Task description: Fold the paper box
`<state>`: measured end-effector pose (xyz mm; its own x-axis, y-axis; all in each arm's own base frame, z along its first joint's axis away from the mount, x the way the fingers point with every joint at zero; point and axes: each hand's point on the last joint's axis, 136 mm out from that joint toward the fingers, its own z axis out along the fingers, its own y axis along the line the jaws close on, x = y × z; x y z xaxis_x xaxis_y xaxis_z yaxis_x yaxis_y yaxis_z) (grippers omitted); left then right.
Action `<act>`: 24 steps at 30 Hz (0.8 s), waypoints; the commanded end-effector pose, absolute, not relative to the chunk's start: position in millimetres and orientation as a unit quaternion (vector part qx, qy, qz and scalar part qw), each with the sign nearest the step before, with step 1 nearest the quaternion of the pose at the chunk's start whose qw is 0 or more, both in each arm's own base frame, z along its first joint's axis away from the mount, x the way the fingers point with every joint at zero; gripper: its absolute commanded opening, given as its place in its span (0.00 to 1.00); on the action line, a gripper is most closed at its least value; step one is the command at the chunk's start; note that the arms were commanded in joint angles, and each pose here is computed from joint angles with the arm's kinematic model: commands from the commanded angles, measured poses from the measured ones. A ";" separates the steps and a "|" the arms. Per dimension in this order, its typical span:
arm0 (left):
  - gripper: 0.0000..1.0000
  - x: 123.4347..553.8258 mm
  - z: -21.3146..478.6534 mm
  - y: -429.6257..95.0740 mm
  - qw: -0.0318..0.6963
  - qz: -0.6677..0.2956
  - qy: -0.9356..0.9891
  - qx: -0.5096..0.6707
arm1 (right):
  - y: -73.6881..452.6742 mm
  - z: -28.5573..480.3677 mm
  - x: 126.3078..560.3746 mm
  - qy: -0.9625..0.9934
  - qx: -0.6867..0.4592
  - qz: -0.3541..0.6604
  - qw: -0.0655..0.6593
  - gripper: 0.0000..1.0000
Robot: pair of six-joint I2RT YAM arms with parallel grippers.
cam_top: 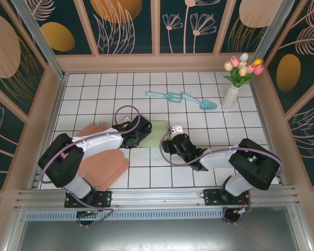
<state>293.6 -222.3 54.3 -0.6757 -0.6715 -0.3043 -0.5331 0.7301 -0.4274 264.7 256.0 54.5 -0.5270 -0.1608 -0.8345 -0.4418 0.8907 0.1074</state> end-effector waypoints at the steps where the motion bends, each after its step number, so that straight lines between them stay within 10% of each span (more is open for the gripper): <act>1: 0.84 282.0 41.8 -219.8 0.202 -0.151 0.903 -0.348 | 255.0 46.3 259.5 0.863 -0.176 0.161 0.446 0.65; 24: 0.75 285.0 37.7 -220.1 0.213 -0.167 0.892 -0.362 | 254.0 46.5 255.8 0.861 -0.177 0.166 0.447 0.66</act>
